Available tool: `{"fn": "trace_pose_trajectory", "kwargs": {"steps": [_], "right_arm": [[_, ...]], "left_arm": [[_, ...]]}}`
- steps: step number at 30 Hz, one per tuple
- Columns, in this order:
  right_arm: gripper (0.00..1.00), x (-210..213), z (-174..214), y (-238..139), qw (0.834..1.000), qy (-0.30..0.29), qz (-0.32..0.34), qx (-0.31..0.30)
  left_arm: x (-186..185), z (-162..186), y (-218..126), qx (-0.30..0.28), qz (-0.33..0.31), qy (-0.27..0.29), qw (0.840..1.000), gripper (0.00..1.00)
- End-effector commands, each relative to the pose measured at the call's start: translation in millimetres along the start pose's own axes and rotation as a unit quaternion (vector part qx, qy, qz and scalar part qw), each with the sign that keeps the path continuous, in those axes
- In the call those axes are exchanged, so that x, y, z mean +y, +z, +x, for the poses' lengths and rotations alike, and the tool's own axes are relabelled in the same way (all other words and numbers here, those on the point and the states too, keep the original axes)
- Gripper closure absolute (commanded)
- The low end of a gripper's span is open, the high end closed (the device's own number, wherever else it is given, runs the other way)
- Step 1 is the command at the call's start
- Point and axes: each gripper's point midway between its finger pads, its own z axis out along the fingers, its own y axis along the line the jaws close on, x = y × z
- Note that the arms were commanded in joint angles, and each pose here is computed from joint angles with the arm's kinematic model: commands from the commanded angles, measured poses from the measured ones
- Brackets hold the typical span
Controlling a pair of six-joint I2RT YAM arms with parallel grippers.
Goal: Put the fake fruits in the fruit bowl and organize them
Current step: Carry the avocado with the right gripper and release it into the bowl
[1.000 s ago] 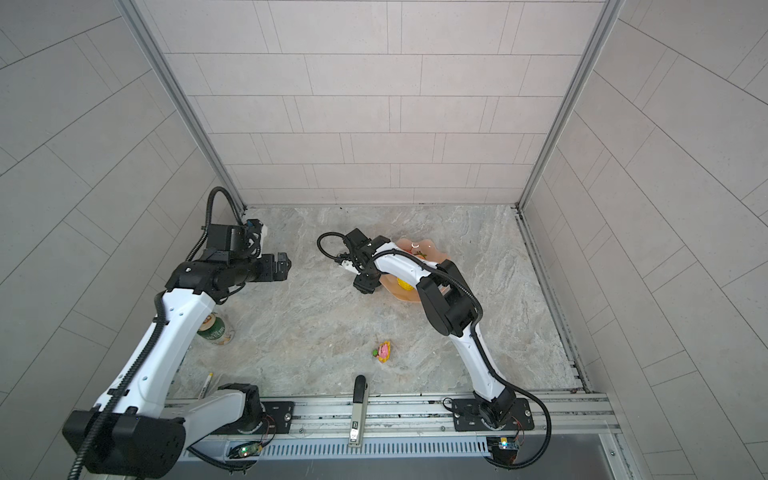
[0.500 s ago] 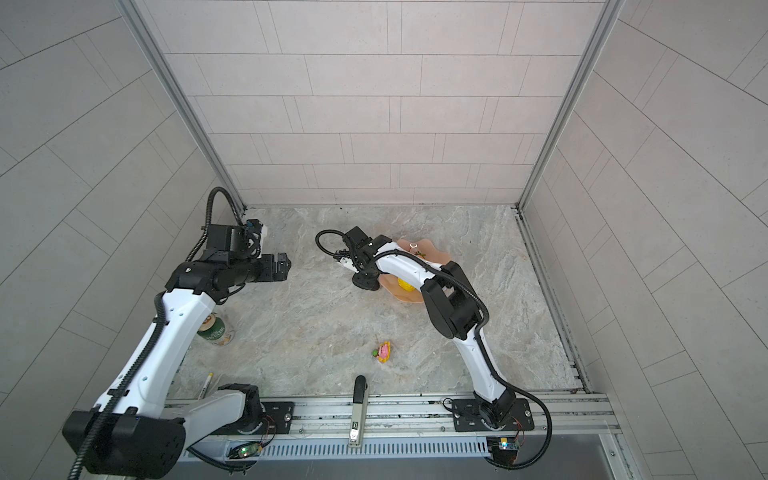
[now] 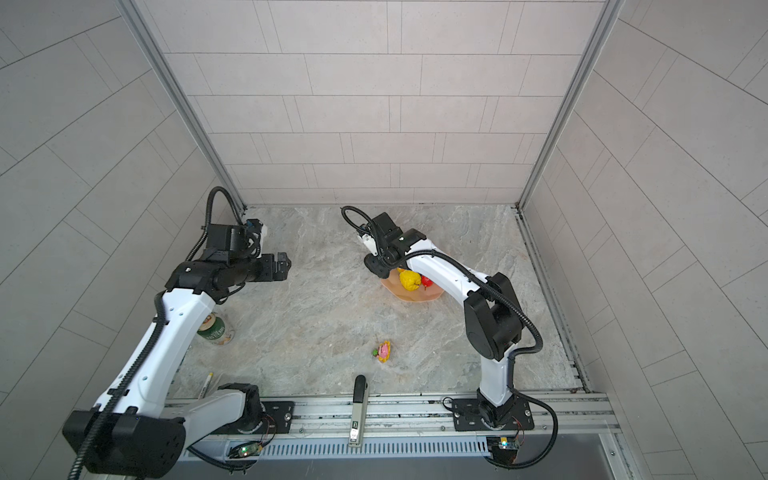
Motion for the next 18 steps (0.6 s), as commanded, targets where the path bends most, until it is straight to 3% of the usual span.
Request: {"fn": "trace_pose_trajectory", "kwargs": {"steps": [1, 12, 15, 18], "right_arm": [[0.77, -8.6, 9.3, -0.8, 0.999, 0.024, 0.027, 0.010], [0.74, -27.5, 39.6, 13.3, 0.995, 0.034, 0.080, 0.050], [0.69, -29.1, 41.3, 15.6, 0.995, 0.035, 0.083, 0.053], [0.58, -29.1, 41.2, 14.8, 0.995, 0.035, 0.083, 0.052]], "left_arm": [[0.0, -1.2, -6.6, -0.011, 0.001, 0.003, 1.000, 0.00], [-0.8, -1.4, -6.6, -0.012, 0.004, 0.003, 1.000, 0.00], [-0.8, -1.7, -6.9, -0.013, 0.004, 0.003, 1.000, 0.00], [-1.1, -1.9, -6.6, -0.012, 0.004, 0.004, 1.000, 0.00]]}}
